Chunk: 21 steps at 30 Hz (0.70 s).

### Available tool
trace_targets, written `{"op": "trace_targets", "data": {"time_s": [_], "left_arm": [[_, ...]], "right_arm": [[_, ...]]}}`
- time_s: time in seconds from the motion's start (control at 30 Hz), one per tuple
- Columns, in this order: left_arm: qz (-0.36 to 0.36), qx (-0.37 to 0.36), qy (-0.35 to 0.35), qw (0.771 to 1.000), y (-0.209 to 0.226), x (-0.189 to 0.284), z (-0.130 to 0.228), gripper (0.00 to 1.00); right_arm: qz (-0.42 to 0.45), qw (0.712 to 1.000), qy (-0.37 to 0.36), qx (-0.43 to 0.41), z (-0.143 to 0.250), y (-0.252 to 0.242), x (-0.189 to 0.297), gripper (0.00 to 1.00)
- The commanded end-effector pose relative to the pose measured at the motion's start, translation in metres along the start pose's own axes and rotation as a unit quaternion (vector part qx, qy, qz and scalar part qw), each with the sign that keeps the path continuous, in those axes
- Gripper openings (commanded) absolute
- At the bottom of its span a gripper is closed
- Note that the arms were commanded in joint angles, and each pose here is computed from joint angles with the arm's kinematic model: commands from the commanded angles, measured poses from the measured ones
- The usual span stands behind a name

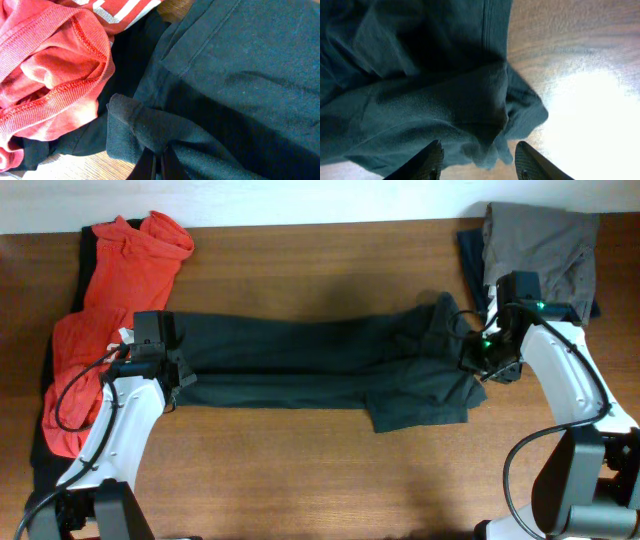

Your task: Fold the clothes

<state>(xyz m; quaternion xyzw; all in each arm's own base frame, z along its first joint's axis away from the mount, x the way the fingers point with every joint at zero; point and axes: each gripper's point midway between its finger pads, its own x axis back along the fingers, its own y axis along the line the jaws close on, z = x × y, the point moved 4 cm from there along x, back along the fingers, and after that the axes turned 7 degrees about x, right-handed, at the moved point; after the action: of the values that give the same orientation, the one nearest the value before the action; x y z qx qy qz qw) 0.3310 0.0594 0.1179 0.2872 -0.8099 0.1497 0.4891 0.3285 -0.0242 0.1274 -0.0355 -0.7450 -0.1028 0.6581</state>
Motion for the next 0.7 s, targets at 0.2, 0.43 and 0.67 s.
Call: {"op": "trace_targets", "data": {"time_s": [0.2,0.43,0.67], "left_arm": [[-0.008,-0.004,-0.012,1.0,0.001,0.0,-0.006,0.01],[-0.008,-0.004,-0.012,1.0,0.001,0.0,-0.006,0.01],[-0.007,-0.003,-0.013,1.0,0.001,0.0,-0.006,0.01]], "right_arm": [[0.007,0.994,0.104,-0.016,0.053,-0.008,-0.024,0.4],[0.008,0.991,0.129,-0.018,0.079,-0.013,-0.052,0.31],[0.008,0.997,0.079,-0.011,0.068,-0.015,-0.07,0.31]]}}
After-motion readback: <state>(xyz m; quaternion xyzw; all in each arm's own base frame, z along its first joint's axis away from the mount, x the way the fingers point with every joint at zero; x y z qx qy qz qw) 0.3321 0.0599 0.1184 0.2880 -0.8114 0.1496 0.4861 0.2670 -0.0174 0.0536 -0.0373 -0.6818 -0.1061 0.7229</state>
